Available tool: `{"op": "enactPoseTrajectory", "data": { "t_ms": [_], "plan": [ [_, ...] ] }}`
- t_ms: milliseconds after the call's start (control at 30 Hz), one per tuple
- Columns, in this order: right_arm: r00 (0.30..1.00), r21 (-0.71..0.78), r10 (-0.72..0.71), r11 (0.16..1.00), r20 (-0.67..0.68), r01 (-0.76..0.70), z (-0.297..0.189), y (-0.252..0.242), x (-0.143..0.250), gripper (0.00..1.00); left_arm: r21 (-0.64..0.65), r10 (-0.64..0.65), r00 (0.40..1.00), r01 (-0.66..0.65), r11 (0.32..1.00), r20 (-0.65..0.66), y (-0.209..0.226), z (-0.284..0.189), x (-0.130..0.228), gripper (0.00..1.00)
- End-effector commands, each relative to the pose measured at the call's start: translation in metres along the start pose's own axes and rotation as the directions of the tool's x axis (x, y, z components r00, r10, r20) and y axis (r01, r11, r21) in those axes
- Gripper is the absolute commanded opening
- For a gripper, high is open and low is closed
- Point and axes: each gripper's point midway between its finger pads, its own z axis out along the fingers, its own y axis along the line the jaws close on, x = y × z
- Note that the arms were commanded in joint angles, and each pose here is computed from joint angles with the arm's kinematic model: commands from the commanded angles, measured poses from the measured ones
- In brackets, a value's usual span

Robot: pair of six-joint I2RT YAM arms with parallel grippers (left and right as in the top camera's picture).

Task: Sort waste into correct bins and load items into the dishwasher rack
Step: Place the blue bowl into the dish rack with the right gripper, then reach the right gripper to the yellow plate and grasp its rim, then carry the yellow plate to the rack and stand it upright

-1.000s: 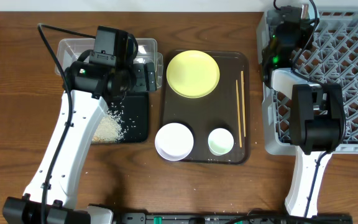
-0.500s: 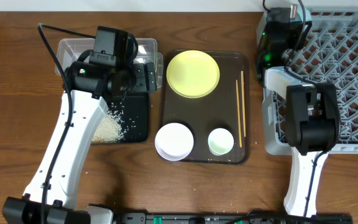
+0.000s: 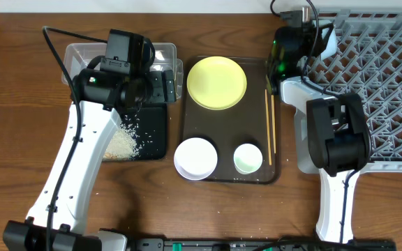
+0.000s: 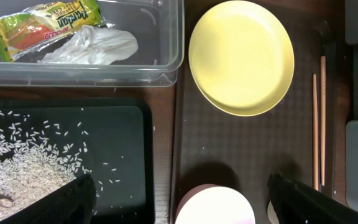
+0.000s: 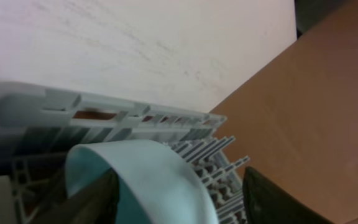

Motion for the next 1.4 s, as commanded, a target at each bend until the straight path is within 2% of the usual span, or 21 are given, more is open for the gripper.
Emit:
{"op": "enactPoseTrajectory", "data": {
  "t_ms": [0,33,100,333,400,467,500,567,633,667,700,767,800,967,1167,1300,1367],
  "plan": [
    [1.000,-0.007,-0.024,1.000,-0.006,0.024,-0.010,0.013,0.006,0.84,-0.012,-0.003,1.000,0.003,1.000,0.006,0.002,-0.001,-0.002,0.91],
    [1.000,-0.010,-0.017,1.000,0.001,0.017,-0.012,0.015,0.004,0.93,-0.012,-0.003,1.000,0.003,1.000,0.006,0.002,-0.001,-0.002,0.91],
    [1.000,-0.020,-0.008,1.000,0.015,0.008,-0.017,0.016,-0.002,0.99,-0.012,-0.003,1.000,0.003,1.000,0.006,0.002,-0.001,-0.002,0.91],
    [0.990,-0.147,0.078,0.987,0.119,-0.060,-0.053,0.018,-0.056,0.99,-0.012,-0.003,1.000,0.003,1.000,0.006,0.002,-0.001,-0.002,0.91],
    [0.986,-0.230,0.109,0.970,0.127,-0.078,-0.068,0.021,-0.069,0.99,-0.012,-0.003,1.000,0.003,1.000,0.006,0.002,-0.001,-0.002,0.90],
    [0.985,-0.382,0.138,0.920,0.105,-0.088,-0.089,0.033,-0.078,0.99,-0.012,-0.003,1.000,0.003,1.000,0.006,0.002,-0.001,-0.002,0.90],
    [0.986,-0.455,0.151,0.885,0.077,-0.100,-0.098,0.038,-0.077,0.99,-0.012,-0.003,1.000,0.003,1.000,0.006,0.002,-0.001,-0.002,0.90],
    [0.981,-0.626,0.190,0.761,-0.039,-0.172,-0.125,0.050,-0.072,0.99,-0.012,-0.003,1.000,0.003,1.000,0.006,0.002,-0.001,-0.002,0.91],
    [0.966,-0.771,0.176,0.582,-0.192,-0.259,-0.161,0.061,-0.060,0.99,-0.012,-0.003,1.000,0.003,1.000,0.006,0.002,-0.001,-0.002,0.91],
    [0.947,-0.811,0.150,0.488,-0.285,-0.321,-0.179,0.065,-0.051,0.99,-0.012,-0.003,1.000,0.003,1.000,0.006,0.002,-0.001,-0.002,0.91],
    [0.929,-0.824,0.125,0.431,-0.349,-0.368,-0.191,0.065,-0.044,0.99,-0.012,-0.003,1.000,0.003,1.000,0.006,0.002,-0.001,-0.002,0.91],
    [0.884,-0.813,0.069,0.365,-0.463,-0.454,-0.209,0.065,-0.029,0.99,-0.012,-0.003,1.000,0.003,1.000,0.006,0.002,-0.001,-0.002,0.91],
    [0.855,-0.791,0.042,0.358,-0.518,-0.497,-0.215,0.066,-0.019,0.99,-0.012,-0.003,1.000,0.003,1.000,0.006,0.002,-0.001,-0.002,0.91],
    [0.739,-0.678,-0.020,0.415,-0.673,-0.606,-0.221,0.081,0.030,0.82,-0.012,-0.003,1.000,0.003,1.000,0.006,0.002,-0.001,-0.002,0.91],
    [0.645,-0.588,-0.057,0.479,-0.762,-0.652,-0.222,0.105,0.076,0.69,-0.012,-0.003,1.000,0.003,1.000,0.006,0.002,-0.001,-0.002,0.91],
    [0.600,-0.551,-0.079,0.506,-0.796,-0.664,-0.224,0.119,0.098,0.56,-0.012,-0.003,1.000,0.003,1.000,0.006,0.002,-0.001,-0.002,0.91],
    [0.580,-0.536,-0.091,0.516,-0.810,-0.668,-0.226,0.125,0.107,0.55,-0.012,-0.003,1.000,0.003,1.000,0.006,0.002,-0.001,-0.002,0.91]
  ]
}}
